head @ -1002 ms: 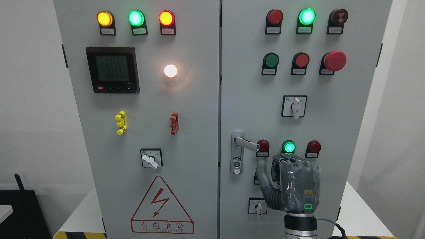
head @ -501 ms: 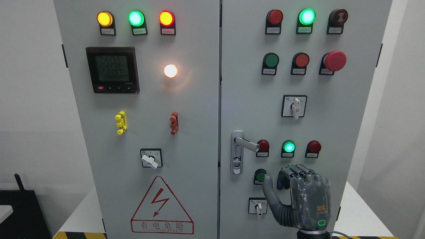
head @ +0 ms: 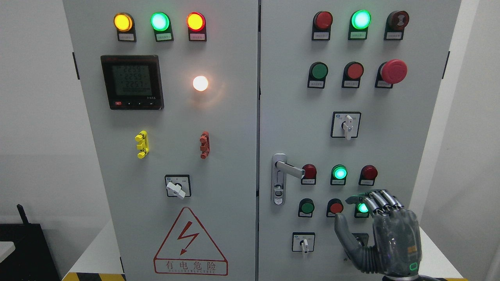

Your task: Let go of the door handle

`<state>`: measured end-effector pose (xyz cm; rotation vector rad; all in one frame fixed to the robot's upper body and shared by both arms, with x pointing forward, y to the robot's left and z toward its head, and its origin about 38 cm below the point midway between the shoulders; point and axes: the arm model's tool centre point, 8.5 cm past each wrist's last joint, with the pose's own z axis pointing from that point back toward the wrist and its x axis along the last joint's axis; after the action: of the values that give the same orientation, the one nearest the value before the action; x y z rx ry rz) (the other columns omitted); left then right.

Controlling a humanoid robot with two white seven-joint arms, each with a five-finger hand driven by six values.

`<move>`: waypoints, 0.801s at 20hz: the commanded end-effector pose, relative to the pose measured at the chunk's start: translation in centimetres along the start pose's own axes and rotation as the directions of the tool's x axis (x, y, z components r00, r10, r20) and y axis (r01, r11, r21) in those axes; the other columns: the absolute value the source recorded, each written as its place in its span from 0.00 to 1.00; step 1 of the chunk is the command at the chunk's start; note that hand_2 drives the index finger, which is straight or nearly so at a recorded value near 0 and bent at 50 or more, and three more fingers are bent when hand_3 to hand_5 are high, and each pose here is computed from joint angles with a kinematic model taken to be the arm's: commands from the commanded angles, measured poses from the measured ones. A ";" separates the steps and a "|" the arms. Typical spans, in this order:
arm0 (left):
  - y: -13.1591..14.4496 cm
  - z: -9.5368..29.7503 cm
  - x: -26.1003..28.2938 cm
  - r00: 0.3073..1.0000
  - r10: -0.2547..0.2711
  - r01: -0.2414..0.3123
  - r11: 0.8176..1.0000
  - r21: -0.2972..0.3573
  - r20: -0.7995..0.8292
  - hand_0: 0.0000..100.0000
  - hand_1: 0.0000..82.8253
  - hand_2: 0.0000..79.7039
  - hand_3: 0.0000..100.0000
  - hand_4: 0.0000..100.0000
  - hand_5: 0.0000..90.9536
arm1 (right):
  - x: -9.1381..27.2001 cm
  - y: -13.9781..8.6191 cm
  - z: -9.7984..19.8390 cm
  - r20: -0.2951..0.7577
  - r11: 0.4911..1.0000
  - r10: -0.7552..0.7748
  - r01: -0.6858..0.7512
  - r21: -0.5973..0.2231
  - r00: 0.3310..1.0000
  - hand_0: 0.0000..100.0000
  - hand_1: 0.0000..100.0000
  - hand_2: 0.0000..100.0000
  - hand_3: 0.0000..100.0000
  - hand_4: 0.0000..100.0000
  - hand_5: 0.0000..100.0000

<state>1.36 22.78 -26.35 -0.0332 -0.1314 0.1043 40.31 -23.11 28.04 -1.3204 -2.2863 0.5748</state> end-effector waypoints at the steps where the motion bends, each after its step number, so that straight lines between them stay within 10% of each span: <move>1: -0.3 -0.2 2.3 0.999 -0.014 0.015 1.000 -0.008 0.038 0.12 0.47 0.00 0.00 0.00 0.00 | -2.9 -2.9 -0.4 0.005 0.998 0.065 -0.065 -0.022 0.998 0.45 0.14 0.00 0.00 0.00 0.00; 16: -0.3 -0.2 2.2 0.999 -0.014 0.015 1.000 -0.008 0.036 0.12 0.47 0.00 0.00 0.00 0.00 | -0.1 -3.3 -0.6 0.046 0.999 -0.010 0.012 -0.053 0.999 0.37 0.10 0.00 0.04 0.00 0.00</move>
<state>1.36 22.76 -26.35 -0.0354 -0.1316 0.1042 39.15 -25.41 29.64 -1.3413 -2.3157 0.5394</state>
